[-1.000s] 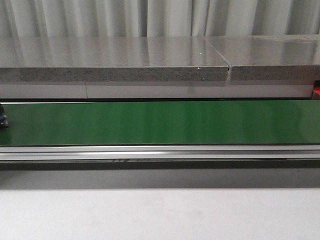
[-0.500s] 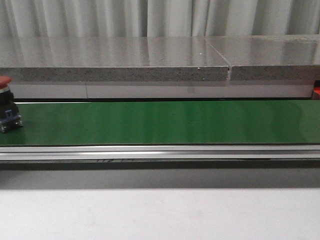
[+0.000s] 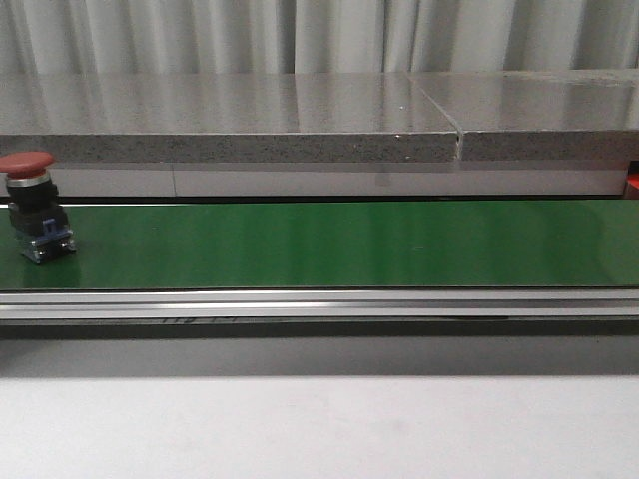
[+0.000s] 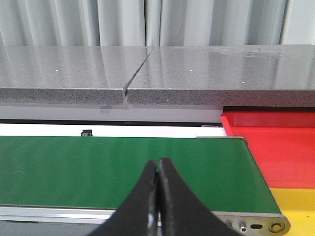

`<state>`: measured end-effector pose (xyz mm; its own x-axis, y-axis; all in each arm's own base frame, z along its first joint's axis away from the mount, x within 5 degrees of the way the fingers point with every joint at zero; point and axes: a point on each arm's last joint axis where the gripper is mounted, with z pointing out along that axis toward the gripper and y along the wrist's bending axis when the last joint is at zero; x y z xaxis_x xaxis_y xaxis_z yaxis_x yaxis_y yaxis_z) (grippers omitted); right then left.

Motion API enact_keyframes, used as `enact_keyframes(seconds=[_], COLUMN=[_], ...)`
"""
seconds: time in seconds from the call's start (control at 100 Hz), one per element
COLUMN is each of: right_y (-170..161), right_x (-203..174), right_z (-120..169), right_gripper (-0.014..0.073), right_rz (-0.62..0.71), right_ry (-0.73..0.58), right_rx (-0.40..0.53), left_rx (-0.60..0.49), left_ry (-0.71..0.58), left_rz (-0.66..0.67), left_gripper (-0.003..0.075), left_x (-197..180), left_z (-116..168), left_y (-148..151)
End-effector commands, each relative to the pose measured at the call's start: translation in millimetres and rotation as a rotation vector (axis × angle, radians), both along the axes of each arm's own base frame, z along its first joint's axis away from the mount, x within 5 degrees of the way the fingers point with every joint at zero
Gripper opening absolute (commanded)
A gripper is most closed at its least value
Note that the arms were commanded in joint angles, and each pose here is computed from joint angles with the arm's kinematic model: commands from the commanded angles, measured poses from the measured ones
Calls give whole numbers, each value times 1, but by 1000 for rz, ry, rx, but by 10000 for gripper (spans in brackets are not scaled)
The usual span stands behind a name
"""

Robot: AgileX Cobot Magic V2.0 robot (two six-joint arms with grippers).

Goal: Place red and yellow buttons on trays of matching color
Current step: 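Lower the left gripper onto a yellow button in the pile and grasp it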

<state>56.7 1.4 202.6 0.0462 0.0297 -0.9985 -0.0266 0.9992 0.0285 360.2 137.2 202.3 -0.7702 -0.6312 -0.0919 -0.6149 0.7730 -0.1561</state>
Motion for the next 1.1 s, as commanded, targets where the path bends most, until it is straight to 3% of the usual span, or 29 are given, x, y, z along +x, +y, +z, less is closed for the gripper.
enact_keyframes(seconds=[0.0,0.33,0.77,1.09], right_y=[0,0,0,0], right_x=[-2,-2,-2,-2], right_z=[12,12,12,12], right_gripper=[-66,-66,-66,-66], right_rz=[3,3,3,3], right_ry=[-102,-102,-102,-102], right_rx=[-13,-13,-13,-13], left_rx=[19,136,215,212], left_ry=[-80,-126,-242,-281], left_rz=[2,-196,-330,-498], left_gripper=[218,218,218,218], left_x=[-1,-19,-49,-40], left_z=[31,70,127,132], left_y=[-2,-5,-20,-61])
